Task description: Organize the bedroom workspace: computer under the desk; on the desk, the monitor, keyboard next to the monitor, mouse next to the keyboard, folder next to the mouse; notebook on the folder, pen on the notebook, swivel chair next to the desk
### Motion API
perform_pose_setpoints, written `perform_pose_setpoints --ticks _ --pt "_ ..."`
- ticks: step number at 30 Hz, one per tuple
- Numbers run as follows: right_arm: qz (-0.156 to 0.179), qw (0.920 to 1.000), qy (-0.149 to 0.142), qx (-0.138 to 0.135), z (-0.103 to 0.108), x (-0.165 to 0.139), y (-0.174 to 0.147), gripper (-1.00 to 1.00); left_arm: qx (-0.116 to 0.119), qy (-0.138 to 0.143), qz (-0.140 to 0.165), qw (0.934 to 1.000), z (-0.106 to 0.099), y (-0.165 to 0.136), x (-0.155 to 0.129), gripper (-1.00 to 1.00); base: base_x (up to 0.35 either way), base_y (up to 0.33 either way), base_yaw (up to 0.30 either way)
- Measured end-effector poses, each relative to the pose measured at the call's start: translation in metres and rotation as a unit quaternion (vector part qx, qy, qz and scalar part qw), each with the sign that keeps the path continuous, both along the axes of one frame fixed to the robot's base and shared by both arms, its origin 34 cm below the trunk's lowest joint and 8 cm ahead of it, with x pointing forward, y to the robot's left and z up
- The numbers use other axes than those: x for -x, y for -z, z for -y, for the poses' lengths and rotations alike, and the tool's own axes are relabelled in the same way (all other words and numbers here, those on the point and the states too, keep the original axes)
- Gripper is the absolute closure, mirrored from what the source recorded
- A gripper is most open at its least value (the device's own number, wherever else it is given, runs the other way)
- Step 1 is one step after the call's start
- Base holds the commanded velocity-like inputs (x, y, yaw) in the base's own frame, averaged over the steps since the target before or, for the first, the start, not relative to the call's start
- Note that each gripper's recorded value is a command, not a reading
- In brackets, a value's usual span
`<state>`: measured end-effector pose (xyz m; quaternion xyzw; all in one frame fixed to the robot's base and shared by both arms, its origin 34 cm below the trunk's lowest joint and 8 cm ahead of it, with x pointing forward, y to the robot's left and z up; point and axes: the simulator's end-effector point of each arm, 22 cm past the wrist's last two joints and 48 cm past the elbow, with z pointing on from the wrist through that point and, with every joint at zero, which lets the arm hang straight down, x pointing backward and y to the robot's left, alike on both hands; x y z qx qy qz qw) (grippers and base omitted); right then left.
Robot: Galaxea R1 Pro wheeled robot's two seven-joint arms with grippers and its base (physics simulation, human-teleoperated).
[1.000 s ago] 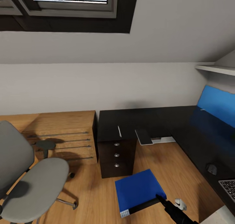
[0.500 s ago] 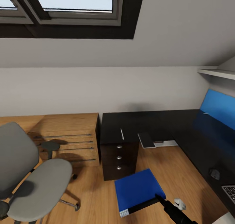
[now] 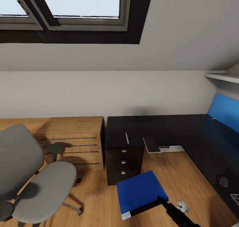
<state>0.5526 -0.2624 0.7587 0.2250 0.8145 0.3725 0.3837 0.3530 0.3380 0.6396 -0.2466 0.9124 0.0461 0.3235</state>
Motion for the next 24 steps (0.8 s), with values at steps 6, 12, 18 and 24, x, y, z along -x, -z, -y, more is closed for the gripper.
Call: perform_pose_setpoints --ticks 6,12,18,24 --pt "0.005 1.0000 0.000 0.000 -0.0005 -0.0019 -0.0039 1.00 0.000 0.000 0.004 1.0000 0.0002 -0.0020 -0.0030 -1.00 0.000 -0.223 0.026" --pt "0.006 1.0000 0.000 0.000 0.0002 -0.0025 -0.0052 1.00 0.000 0.001 0.006 1.0000 0.0003 -0.0028 -0.0043 -1.00 0.000 -0.293 0.003" --pt "0.006 1.0000 0.000 0.000 0.0013 -0.0025 -0.0054 1.00 0.000 0.001 0.006 1.0000 0.0001 -0.0029 -0.0043 -1.00 0.000 -0.296 0.000" --pt "0.006 1.0000 0.000 0.000 0.0014 -0.0025 -0.0054 1.00 0.000 0.000 0.007 1.0000 -0.0002 -0.0031 -0.0045 -1.00 0.000 -0.104 0.000"
